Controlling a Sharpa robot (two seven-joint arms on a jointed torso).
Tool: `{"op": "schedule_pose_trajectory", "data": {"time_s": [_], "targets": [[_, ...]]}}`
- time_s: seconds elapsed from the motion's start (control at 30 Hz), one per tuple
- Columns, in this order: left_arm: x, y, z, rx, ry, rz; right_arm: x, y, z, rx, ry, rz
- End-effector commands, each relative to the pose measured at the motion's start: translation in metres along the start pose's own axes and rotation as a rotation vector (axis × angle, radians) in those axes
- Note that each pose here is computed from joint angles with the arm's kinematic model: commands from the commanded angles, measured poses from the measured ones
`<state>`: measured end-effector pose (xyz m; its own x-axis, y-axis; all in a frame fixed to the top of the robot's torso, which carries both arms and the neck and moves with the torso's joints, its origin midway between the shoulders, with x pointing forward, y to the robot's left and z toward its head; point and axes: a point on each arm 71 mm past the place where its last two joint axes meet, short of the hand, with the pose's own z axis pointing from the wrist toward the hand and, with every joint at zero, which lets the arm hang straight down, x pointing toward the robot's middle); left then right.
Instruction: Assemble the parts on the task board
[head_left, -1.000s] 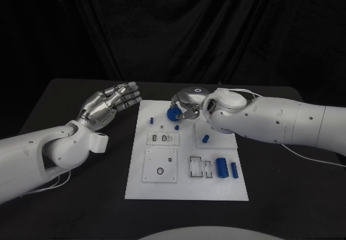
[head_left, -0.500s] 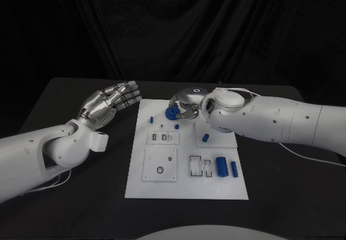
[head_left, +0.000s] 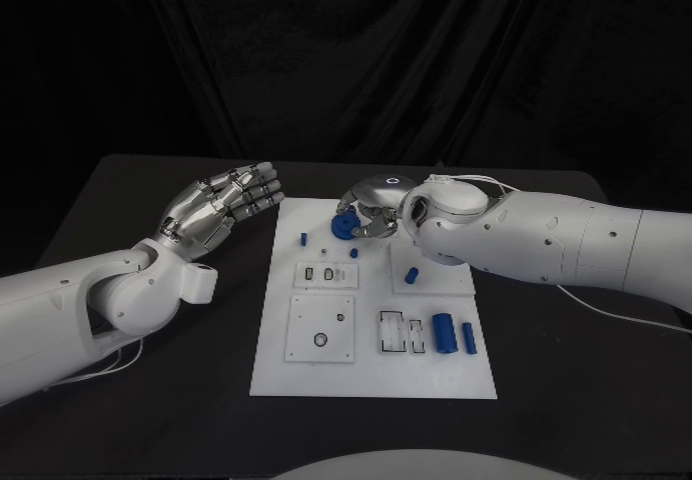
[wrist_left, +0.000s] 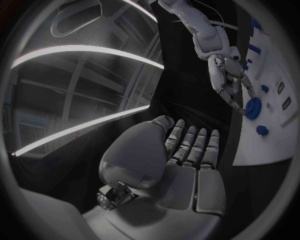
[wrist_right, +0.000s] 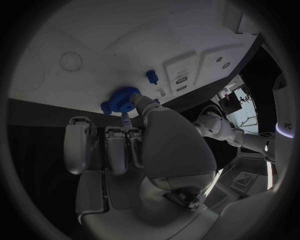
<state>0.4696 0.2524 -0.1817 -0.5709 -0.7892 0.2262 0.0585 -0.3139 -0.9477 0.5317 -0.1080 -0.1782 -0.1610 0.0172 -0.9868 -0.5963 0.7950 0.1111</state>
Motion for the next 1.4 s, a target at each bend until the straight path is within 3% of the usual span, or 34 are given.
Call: {"op": "schedule_pose_trajectory", "data": {"time_s": [0.03, 0.57, 0.9, 1.2, 1.4], "targets": [[0.0007, -0.0060, -0.0008, 0.090, 0.010, -0.013, 0.001, -0.004, -0.002, 0.021, 0.003, -0.005], [-0.0002, -0.0047, -0.0021, 0.083, 0.010, -0.016, 0.003, -0.019, -0.007, 0.067, 0.032, -0.010], [-0.0016, -0.0050, -0.0040, 0.081, 0.006, -0.015, 0.003, -0.026, -0.013, 0.076, 0.016, -0.006], [-0.0041, -0.0067, -0.0076, 0.081, -0.003, -0.011, -0.005, -0.039, -0.029, 0.075, -0.070, 0.002], [-0.0050, -0.0078, -0.0098, 0.082, -0.010, -0.007, -0.034, -0.059, -0.062, 0.080, -0.167, -0.002]]}}
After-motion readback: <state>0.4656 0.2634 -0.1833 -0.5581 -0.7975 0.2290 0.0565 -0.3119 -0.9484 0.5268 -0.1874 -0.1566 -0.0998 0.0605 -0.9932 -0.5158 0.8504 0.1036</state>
